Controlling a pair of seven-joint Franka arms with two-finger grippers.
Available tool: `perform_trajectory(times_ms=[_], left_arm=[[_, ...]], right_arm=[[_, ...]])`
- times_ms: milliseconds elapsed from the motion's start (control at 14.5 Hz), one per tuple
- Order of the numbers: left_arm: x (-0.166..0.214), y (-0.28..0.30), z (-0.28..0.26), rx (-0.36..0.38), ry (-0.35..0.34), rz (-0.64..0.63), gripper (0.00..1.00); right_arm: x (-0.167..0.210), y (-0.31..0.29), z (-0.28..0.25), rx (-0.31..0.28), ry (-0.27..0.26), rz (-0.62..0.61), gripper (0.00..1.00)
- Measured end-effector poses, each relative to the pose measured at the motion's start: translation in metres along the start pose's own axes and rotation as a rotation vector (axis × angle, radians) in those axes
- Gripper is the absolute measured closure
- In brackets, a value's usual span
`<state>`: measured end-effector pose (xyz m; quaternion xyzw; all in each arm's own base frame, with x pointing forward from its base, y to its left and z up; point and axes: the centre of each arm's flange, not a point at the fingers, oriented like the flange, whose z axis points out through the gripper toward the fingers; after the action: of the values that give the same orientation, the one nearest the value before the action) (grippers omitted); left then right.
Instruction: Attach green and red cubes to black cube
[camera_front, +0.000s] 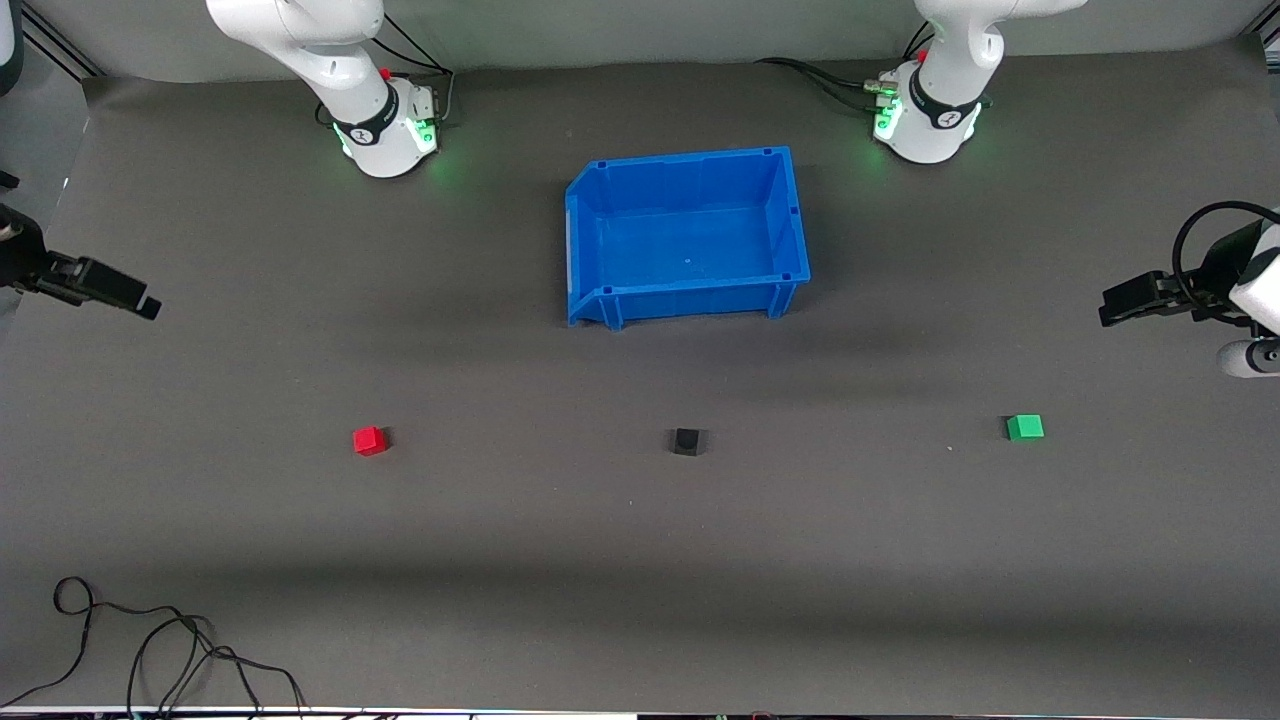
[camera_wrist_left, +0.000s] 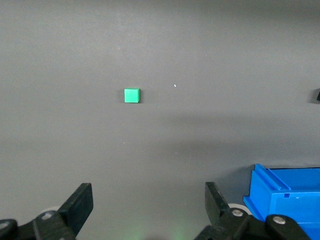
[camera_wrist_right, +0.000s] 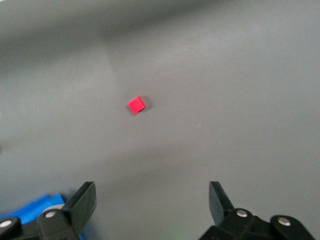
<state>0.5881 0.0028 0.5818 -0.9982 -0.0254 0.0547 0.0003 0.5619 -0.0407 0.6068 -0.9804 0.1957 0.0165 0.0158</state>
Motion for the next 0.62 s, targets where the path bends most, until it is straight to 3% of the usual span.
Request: perform_trajectory(times_ms=[275,619], left_arm=[[0.011,-0.01,0.034,0.006,-0.015,-0.045,0.0],[0.025,-0.038,0.118,0.013,-0.015,-0.204,0.04]], right_arm=[[0.023,-0.01,0.018,-0.006,-0.02,0.378,0.0],[0.04,-0.025,0.017,0.071,-0.067,0.875,0.0]])
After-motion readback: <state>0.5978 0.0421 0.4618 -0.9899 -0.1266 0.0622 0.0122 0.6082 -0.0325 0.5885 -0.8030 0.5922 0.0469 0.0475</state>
